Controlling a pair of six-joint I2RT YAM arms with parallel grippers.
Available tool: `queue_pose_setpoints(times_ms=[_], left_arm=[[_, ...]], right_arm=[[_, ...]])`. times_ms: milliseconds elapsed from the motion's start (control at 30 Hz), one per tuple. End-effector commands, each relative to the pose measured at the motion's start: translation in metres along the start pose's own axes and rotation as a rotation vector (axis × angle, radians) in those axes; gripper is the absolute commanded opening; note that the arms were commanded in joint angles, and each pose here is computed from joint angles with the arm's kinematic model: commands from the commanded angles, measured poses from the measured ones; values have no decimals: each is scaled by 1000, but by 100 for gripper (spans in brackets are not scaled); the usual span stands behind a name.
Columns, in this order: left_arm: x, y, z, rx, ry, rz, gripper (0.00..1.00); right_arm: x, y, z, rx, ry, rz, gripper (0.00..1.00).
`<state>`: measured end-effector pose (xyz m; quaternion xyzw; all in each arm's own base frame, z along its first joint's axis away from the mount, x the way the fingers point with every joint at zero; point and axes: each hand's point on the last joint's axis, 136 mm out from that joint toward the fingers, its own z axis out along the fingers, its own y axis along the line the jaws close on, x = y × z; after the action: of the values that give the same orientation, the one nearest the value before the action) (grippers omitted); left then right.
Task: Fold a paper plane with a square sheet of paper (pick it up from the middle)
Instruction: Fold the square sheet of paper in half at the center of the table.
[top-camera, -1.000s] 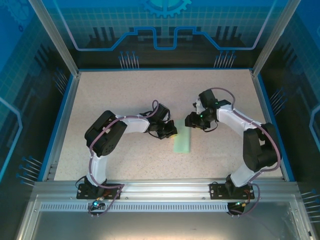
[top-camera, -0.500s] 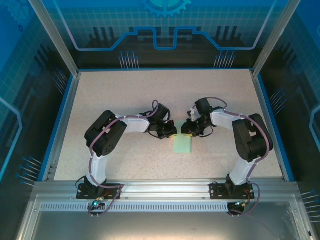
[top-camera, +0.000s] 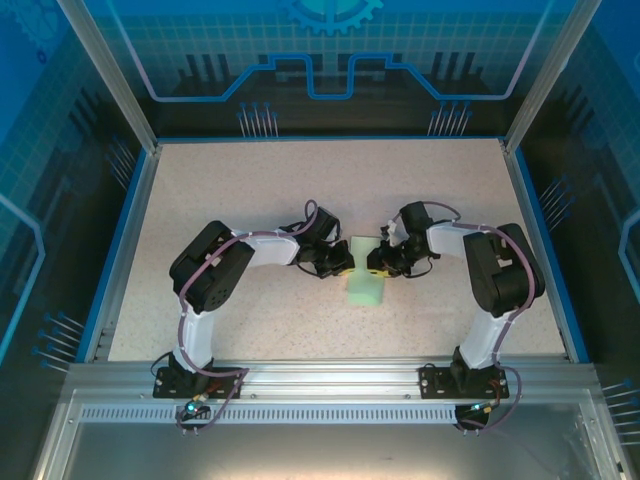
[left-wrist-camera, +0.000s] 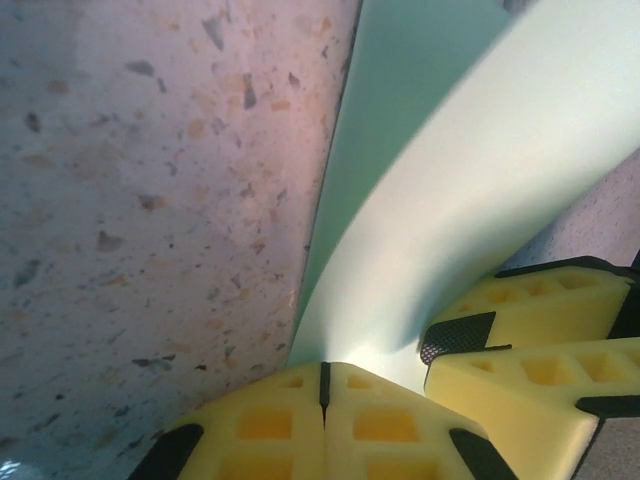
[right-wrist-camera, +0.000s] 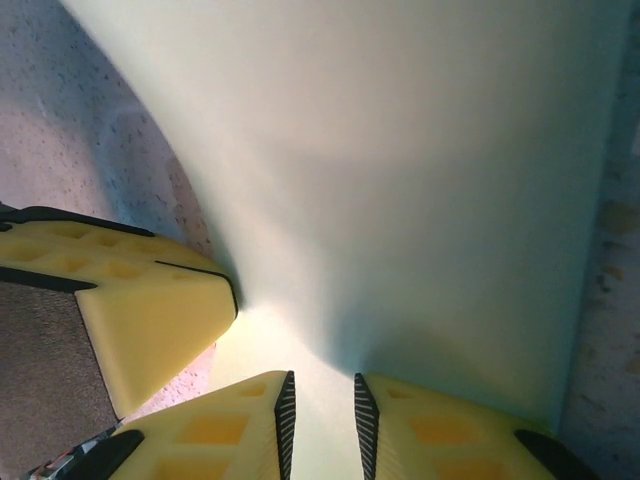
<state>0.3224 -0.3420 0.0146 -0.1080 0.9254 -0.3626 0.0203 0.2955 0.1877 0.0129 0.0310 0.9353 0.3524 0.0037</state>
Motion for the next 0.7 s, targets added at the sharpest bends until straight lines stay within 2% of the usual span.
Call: queue_pose_setpoints(times_ms=[0, 300, 500, 667], left_arm=[[14, 32, 13, -103, 59, -29, 2], [15, 31, 13, -102, 64, -24, 2], [16, 31, 13, -102, 66, -22, 1], [15, 31, 13, -102, 66, -21, 1]], right_arm=[[17, -29, 12, 45, 46, 49, 28], [20, 18, -23, -56, -6, -53, 31], [34, 8, -9, -65, 31, -24, 31], [43, -16, 4, 13, 57, 10, 31]])
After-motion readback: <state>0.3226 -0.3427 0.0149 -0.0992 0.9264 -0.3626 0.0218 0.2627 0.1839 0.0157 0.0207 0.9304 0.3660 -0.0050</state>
